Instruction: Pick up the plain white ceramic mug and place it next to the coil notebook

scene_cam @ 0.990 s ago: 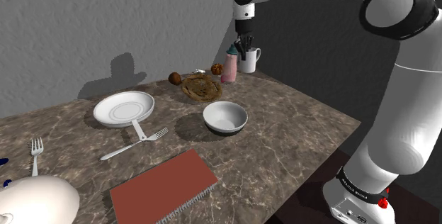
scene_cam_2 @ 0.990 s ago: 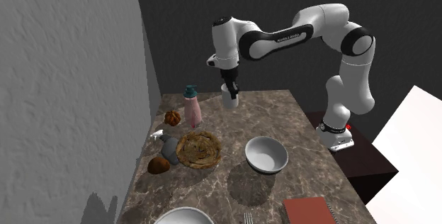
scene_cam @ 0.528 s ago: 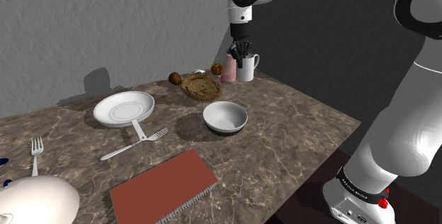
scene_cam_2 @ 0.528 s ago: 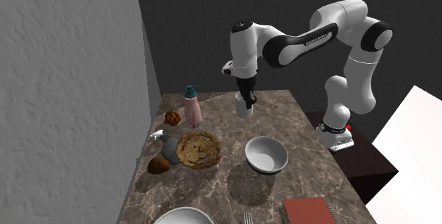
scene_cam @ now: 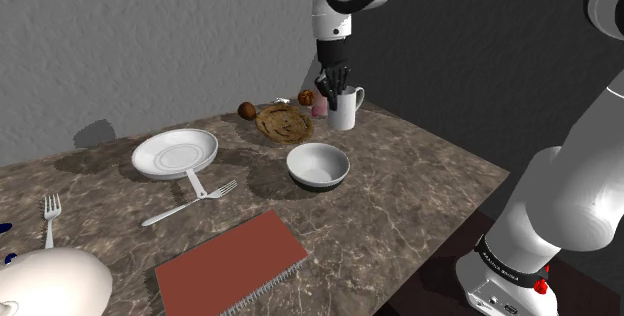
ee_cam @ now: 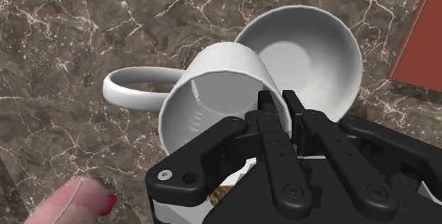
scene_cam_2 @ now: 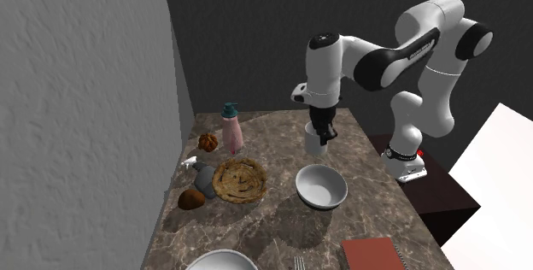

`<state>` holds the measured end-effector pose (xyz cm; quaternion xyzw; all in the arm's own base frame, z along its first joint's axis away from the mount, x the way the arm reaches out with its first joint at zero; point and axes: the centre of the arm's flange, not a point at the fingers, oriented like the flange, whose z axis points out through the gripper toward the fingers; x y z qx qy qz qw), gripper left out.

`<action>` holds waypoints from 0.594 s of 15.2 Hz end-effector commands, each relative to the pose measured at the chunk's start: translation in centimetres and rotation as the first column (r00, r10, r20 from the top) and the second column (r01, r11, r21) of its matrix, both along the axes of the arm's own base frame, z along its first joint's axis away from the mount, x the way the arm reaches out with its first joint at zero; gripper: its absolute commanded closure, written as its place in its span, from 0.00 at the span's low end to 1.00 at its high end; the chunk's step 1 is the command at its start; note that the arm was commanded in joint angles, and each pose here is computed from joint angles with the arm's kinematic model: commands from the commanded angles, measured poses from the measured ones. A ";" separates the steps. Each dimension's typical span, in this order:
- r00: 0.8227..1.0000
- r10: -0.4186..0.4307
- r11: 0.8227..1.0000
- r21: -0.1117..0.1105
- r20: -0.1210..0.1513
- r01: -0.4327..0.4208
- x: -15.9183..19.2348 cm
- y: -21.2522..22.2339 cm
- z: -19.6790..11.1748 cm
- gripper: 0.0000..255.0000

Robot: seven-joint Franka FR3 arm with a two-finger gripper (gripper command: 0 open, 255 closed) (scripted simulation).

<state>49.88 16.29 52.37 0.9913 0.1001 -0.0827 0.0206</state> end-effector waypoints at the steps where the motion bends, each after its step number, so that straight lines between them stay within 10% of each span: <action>1: 1.000 -0.001 1.000 0.000 0.000 0.001 -1.6 2.4 0.0 1.00; 9: 1.000 -0.001 1.000 0.000 0.000 0.001 -7.5 11.1 0.0 1.00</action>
